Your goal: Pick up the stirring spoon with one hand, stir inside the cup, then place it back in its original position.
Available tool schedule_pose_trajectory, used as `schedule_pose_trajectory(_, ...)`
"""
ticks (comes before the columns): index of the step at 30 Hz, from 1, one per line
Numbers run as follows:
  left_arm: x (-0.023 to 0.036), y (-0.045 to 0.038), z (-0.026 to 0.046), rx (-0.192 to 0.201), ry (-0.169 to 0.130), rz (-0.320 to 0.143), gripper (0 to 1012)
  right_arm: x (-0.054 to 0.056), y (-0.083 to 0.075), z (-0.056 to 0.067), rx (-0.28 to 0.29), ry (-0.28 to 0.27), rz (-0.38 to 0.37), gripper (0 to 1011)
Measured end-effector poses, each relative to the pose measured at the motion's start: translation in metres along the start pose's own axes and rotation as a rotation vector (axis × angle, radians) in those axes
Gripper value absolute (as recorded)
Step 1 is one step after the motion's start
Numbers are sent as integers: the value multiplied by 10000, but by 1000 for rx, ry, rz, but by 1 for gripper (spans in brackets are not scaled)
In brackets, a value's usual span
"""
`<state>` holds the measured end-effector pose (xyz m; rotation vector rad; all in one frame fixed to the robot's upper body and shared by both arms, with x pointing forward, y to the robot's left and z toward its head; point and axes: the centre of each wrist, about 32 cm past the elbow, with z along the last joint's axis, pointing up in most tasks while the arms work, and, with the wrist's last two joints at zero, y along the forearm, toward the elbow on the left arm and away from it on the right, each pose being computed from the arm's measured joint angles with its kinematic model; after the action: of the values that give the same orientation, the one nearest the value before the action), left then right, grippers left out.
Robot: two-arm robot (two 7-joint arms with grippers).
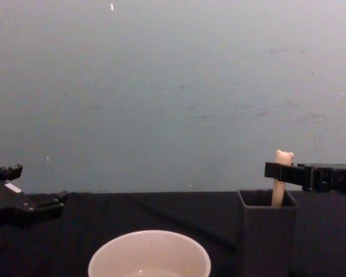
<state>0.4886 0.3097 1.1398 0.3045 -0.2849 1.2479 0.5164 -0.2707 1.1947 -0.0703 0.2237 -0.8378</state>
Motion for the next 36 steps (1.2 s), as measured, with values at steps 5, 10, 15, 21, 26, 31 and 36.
schedule_pose_trajectory(5, 0, 0, 0, 0, 0, 0, 1001, 0, 0, 0, 0, -1, 0, 366)
schedule_pose_trajectory(10, 0, 0, 0, 0, 0, 0, 1001, 0, 0, 0, 1, -1, 0, 567)
schedule_pose_trajectory(15, 0, 0, 0, 0, 0, 0, 1001, 0, 0, 0, 1, -1, 0, 683)
schedule_pose_trajectory(21, 0, 0, 0, 0, 0, 0, 1001, 0, 0, 0, 1, -1, 0, 892)
schedule_pose_trajectory(26, 0, 0, 0, 0, 0, 0, 1001, 0, 0, 0, 1, -1, 0, 1003)
schedule_pose_trajectory(31, 0, 0, 0, 0, 0, 0, 1002, 0, 0, 0, 1, -1, 0, 1002)
schedule_pose_trajectory(36, 0, 0, 0, 0, 0, 0, 1001, 0, 0, 0, 0, -1, 0, 1002)
